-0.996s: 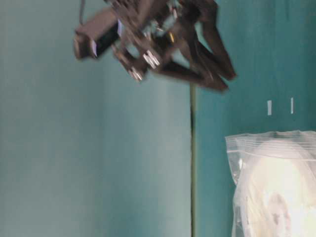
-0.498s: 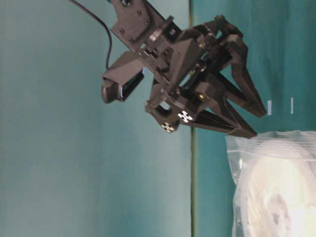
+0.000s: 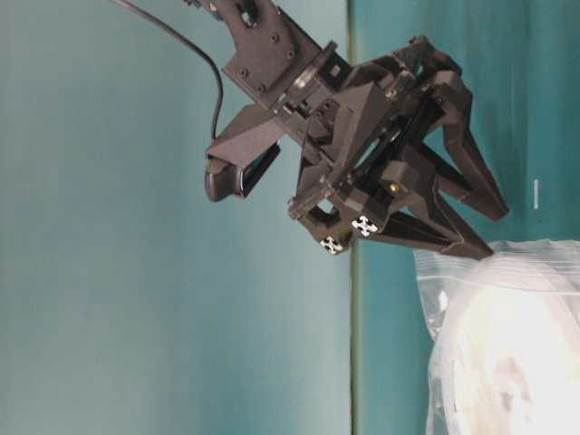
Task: Take out the reel from the clear zip bag.
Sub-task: 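Reach the right gripper into the bag opening toward the reel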
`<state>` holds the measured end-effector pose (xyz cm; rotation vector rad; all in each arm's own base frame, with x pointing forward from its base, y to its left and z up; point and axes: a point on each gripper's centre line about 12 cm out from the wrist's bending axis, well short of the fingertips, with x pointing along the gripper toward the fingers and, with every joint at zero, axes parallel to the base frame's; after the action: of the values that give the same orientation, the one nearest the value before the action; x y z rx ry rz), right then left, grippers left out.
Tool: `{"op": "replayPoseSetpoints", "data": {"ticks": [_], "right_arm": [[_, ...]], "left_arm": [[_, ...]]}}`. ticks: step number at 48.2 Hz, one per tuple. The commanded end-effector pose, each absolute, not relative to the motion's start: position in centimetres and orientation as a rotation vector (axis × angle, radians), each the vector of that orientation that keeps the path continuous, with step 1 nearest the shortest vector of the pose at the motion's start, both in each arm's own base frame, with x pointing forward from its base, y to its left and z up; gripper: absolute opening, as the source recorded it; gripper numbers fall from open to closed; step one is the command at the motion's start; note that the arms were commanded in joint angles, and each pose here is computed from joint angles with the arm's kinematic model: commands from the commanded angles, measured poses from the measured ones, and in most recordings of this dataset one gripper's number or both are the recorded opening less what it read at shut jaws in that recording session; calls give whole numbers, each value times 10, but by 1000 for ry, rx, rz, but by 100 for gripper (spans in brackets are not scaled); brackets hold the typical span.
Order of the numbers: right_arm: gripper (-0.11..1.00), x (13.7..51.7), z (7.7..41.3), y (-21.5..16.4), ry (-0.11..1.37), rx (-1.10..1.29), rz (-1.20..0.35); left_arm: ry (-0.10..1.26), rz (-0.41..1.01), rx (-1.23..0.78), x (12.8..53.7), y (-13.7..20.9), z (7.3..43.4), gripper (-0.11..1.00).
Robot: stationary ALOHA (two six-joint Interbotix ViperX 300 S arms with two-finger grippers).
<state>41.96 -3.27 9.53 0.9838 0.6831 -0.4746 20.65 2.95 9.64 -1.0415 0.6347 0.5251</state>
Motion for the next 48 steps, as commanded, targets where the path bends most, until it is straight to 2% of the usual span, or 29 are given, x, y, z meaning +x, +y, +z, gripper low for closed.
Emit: {"op": "replayPoseSetpoints", "data": {"ticks": [1, 18, 48], "right_arm": [[71, 423, 101, -29, 668, 992, -462], [71, 405, 92, -24, 704, 1006, -482], [71, 438, 102, -40, 598, 1028, -471]], "left_arm": [[619, 511, -1037, 211, 30, 100, 2], [617, 508, -1033, 212, 30, 101, 2], [618, 508, -1033, 212, 30, 101, 2]]}}
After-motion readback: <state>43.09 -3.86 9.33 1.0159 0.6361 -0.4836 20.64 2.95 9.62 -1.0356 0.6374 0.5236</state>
